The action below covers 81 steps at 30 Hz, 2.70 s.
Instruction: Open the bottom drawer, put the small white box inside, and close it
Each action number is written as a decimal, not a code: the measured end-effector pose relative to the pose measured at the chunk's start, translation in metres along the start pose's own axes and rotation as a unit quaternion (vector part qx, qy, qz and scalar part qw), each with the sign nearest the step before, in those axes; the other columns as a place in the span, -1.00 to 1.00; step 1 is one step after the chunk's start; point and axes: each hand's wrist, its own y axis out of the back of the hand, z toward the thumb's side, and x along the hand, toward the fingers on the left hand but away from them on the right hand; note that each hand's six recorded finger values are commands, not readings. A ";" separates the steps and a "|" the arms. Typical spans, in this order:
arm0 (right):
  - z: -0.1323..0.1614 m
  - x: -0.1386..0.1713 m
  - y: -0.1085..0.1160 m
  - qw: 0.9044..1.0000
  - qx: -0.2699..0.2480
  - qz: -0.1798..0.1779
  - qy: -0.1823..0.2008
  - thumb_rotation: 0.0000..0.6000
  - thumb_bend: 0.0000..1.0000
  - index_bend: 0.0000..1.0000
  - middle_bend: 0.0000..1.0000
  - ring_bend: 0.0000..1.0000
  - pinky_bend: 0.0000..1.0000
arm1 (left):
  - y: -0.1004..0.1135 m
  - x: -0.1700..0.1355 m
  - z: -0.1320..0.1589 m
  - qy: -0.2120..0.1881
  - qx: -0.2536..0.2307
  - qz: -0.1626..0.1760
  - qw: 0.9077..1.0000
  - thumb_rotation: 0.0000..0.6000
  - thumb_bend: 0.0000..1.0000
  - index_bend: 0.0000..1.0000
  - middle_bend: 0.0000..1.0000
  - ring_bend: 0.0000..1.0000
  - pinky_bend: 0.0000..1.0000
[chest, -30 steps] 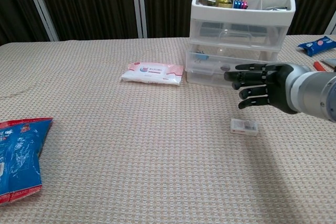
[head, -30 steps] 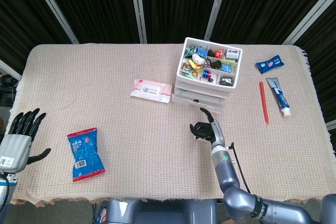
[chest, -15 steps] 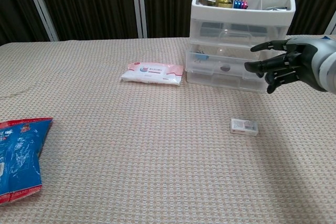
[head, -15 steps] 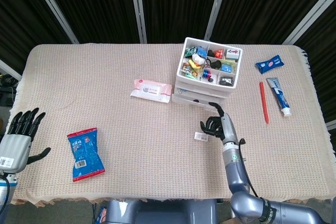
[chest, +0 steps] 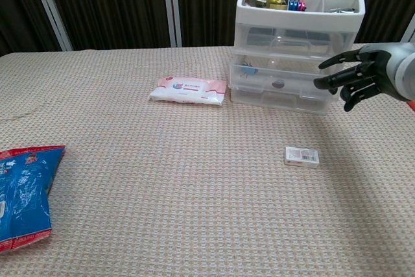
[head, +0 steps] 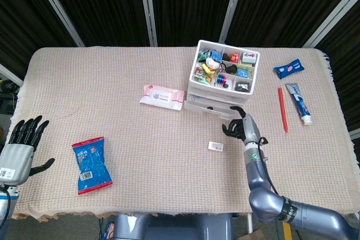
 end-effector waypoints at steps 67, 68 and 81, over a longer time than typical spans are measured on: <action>-0.064 0.071 -0.033 0.981 0.161 0.019 0.108 1.00 -0.73 -0.63 0.43 0.45 0.25 | 0.002 0.000 0.002 -0.002 -0.005 0.008 1.000 1.00 -0.61 -0.86 -1.00 -1.00 -1.00; -0.065 0.069 -0.034 0.980 0.169 0.017 0.108 1.00 -0.74 -0.62 0.43 0.45 0.25 | 0.002 0.000 0.002 -0.002 -0.006 0.008 1.000 1.00 -0.61 -0.86 -1.00 -1.00 -1.00; -0.080 0.053 -0.038 0.967 0.234 -0.013 0.098 1.00 -0.91 -0.55 0.45 0.46 0.25 | 0.002 0.000 0.002 -0.002 -0.007 0.006 1.000 1.00 -0.61 -0.86 -1.00 -1.00 -1.00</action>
